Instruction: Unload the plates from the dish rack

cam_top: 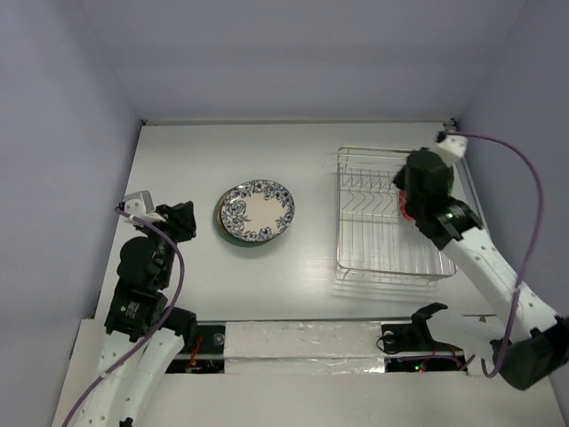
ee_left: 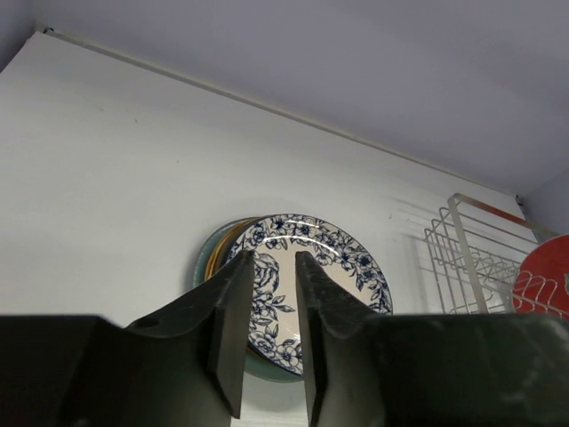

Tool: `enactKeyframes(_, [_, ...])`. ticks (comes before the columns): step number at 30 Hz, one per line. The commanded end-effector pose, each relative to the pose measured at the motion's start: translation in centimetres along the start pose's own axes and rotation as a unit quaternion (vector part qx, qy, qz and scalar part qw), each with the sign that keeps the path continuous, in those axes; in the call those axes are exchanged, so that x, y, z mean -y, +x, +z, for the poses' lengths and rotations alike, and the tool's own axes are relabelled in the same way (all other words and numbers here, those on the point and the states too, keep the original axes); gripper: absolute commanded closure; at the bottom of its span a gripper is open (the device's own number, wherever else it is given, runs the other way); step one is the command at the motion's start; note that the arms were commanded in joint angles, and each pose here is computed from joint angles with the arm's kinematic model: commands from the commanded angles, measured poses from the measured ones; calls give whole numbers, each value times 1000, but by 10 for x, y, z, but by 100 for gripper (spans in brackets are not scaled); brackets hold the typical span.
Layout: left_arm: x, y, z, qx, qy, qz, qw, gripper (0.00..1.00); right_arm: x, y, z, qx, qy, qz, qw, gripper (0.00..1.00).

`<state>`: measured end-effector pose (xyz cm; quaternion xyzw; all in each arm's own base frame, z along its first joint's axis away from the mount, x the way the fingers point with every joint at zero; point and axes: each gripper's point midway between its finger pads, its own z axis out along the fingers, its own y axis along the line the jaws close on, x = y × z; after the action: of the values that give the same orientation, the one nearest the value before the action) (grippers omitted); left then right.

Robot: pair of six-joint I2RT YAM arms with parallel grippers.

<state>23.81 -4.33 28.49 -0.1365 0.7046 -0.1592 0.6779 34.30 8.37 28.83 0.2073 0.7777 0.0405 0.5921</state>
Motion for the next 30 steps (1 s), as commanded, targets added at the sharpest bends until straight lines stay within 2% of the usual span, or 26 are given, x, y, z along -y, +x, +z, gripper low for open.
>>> enactKeyframes(1, [8, -16, -3, 27, 17, -7, 999, 80, 75, -7, -6, 12, 117, -46, 992, 92])
enactKeyframes(2, [8, -16, -3, 28, 17, -7, 999, 84, 87, -9, -7, 14, 144, -53, 988, 69])
enactKeyframes(5, [13, -15, -5, 26, 28, -9, 999, 91, 117, -1, -3, -6, 199, -70, 978, 35])
enactKeyframes(7, [15, -15, -6, 24, 32, -9, 999, 91, 115, 9, 5, -25, 192, -70, 978, 32])
enactKeyframes(11, [20, -16, -10, 26, 44, -10, 999, 85, 128, 20, 19, -40, 220, -68, 972, 35])
enactKeyframes(15, [22, -20, -15, 33, 53, -14, 998, 77, 145, 24, 33, -47, 245, -68, 966, 43])
enactKeyframes(22, [25, -26, -21, 45, 63, -19, 997, 72, 158, 35, 57, -74, 277, -90, 954, 45])
enactKeyframes(23, [25, -27, -22, 47, 64, -19, 997, 72, 157, 32, 59, -73, 280, -91, 953, 47])
enactKeyframes(24, [25, -28, -23, 49, 65, -19, 997, 71, 159, 31, 59, -73, 285, -94, 951, 55])
enactKeyframes(27, [26, -30, -25, 52, 66, -21, 996, 71, 159, 21, 54, -67, 289, -97, 950, 66])
enactKeyframes(29, [28, -31, -27, 53, 72, -22, 996, 71, 156, 12, 46, -64, 280, -102, 952, 71])
enactKeyframes(30, [28, -31, -27, 54, 72, -22, 996, 71, 155, 6, 44, -60, 279, -103, 953, 78])
